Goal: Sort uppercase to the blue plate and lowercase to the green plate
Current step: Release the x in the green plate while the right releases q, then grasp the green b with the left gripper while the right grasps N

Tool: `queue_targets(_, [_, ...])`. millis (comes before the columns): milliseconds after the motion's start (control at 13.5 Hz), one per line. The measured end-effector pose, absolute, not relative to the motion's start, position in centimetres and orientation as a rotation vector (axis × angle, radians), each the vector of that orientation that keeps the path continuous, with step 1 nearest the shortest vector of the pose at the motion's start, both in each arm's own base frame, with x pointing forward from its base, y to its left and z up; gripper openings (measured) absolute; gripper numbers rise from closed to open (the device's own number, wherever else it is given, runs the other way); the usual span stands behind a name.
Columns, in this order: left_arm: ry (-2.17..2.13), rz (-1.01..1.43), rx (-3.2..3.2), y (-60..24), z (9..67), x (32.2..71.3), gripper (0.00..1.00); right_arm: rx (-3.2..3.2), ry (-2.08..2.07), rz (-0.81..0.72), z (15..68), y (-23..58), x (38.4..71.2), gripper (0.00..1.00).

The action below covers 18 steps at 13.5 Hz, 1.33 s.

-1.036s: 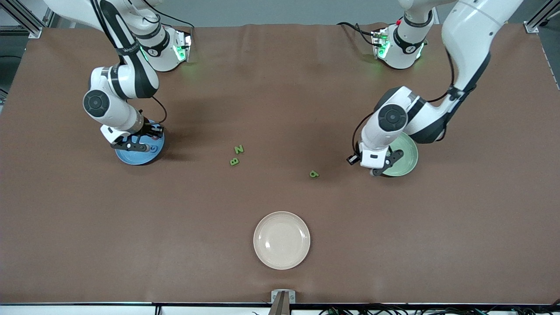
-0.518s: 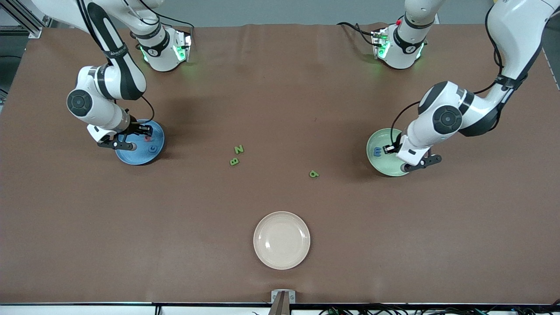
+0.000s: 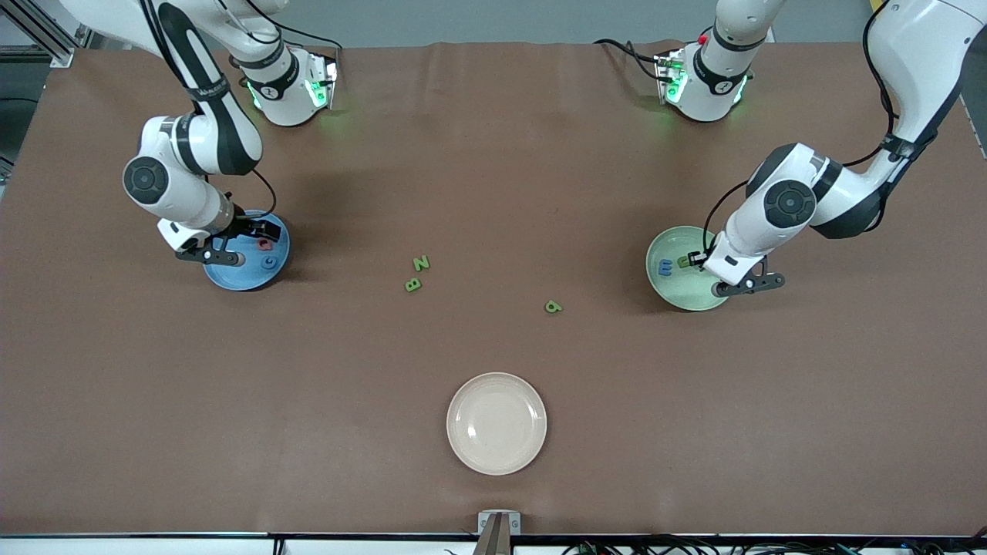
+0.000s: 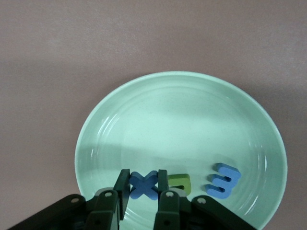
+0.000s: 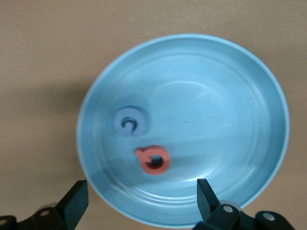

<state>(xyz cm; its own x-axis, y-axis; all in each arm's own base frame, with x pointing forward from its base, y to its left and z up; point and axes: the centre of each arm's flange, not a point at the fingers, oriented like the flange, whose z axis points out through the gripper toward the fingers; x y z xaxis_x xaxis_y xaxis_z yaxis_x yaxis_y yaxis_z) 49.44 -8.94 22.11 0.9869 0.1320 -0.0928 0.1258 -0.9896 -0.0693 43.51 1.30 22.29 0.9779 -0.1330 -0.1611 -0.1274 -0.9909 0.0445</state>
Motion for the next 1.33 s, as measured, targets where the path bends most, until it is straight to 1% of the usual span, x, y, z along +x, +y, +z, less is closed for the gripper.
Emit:
queue_targets(222, [-0.186, 0.154, -3.081, -9.1, 21.7, 49.2, 0.27, 3.068, -0.302, -0.177, 23.6, 9.2, 44.1, 1.0])
queue_targets(370, [-0.184, 0.155, -3.083, -9.2, 21.6, 49.1, 0.3, 3.066, -0.347, -0.114, 24.8, 15.3, 44.0, 1.0])
queue_targets(518, [-0.184, 0.155, -3.084, -9.2, 21.6, 49.1, 0.48, 3.071, -0.379, -0.068, 25.7, 19.9, 43.8, 1.0])
queue_targets(740, [-0.184, 0.153, -3.085, -9.2, 21.6, 49.1, 0.79, 3.069, -0.435, -0.035, 25.6, 24.7, 44.2, 1.0])
queue_targets(814, [-0.183, 0.149, -3.087, -9.2, 21.7, 49.2, 0.86, 3.067, -0.451, -0.033, 25.2, 26.2, 44.3, 1.0])
queue_targets(888, [-0.179, 0.141, -3.091, -9.5, 21.8, 49.2, 0.87, 3.066, -0.463, -0.033, 24.8, 27.8, 44.4, 1.0])
queue_targets(1036, [-0.193, 0.108, -3.101, -10.8, 22.6, 49.6, 1.0, 3.068, -0.437, -0.033, 23.8, 30.9, 44.1, 1.0])
queue_targets(1184, [-0.246, 0.063, -3.106, -13.7, 23.7, 50.0, 1.0, 3.074, -0.352, -0.033, 22.8, 33.7, 43.6, 1.0])
queue_targets(1332, [-0.327, 0.017, -3.113, -17.1, 24.9, 50.4, 1.0, 3.086, -0.183, -0.034, 22.0, 35.7, 43.2, 1.0])
